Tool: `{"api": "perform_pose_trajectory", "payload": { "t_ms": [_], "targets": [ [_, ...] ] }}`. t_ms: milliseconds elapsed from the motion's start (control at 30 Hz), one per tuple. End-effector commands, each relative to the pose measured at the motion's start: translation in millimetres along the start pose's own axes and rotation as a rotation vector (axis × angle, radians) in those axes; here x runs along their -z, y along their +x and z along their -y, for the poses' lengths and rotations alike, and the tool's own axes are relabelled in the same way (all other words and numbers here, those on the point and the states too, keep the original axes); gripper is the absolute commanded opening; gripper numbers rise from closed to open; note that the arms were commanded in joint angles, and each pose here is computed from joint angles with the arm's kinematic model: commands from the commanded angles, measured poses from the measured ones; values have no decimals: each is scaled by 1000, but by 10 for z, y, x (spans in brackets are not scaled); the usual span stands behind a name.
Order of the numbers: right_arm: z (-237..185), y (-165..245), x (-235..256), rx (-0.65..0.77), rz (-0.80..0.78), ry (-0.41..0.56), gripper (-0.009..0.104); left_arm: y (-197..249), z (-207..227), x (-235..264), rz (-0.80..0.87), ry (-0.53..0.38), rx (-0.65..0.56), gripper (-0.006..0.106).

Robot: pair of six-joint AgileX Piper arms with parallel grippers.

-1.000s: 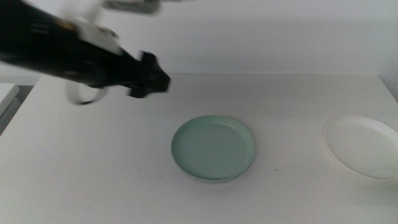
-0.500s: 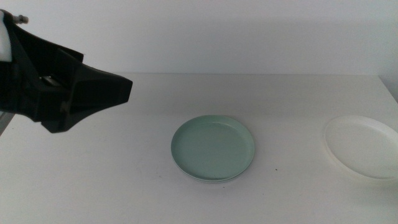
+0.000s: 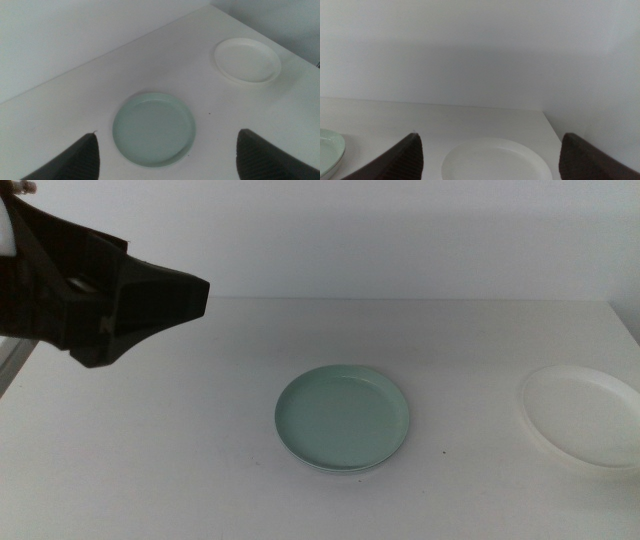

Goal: Stack the three bowls on top of each other.

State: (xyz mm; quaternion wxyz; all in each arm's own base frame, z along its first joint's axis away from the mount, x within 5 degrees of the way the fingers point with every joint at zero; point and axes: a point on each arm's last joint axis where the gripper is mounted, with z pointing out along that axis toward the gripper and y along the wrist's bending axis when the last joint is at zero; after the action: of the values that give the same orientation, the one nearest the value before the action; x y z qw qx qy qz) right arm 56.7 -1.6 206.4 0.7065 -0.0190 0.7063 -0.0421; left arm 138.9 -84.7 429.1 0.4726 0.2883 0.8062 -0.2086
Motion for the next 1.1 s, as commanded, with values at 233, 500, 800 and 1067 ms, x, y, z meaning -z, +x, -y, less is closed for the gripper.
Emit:
{"api": "perform_pose_trajectory", "payload": {
  "t_ms": [233, 500, 800, 1067],
  "targets": [
    [-6, 59, 4, -1, -55, -4, 84, -16, -3, 16, 26, -9, -1, 94],
    [21, -352, -128, -191, -145, -11, 84, -14, -7, 16, 24, -14, -5, 94],
    [65, -1117, -564, -285, -566, -9, 84, -14, -7, 16, 24, -14, -5, 94],
    [130, -1174, -960, -394, -770, 119, 84, -13, -10, 16, 22, -17, -23, 94]
  ]
}}
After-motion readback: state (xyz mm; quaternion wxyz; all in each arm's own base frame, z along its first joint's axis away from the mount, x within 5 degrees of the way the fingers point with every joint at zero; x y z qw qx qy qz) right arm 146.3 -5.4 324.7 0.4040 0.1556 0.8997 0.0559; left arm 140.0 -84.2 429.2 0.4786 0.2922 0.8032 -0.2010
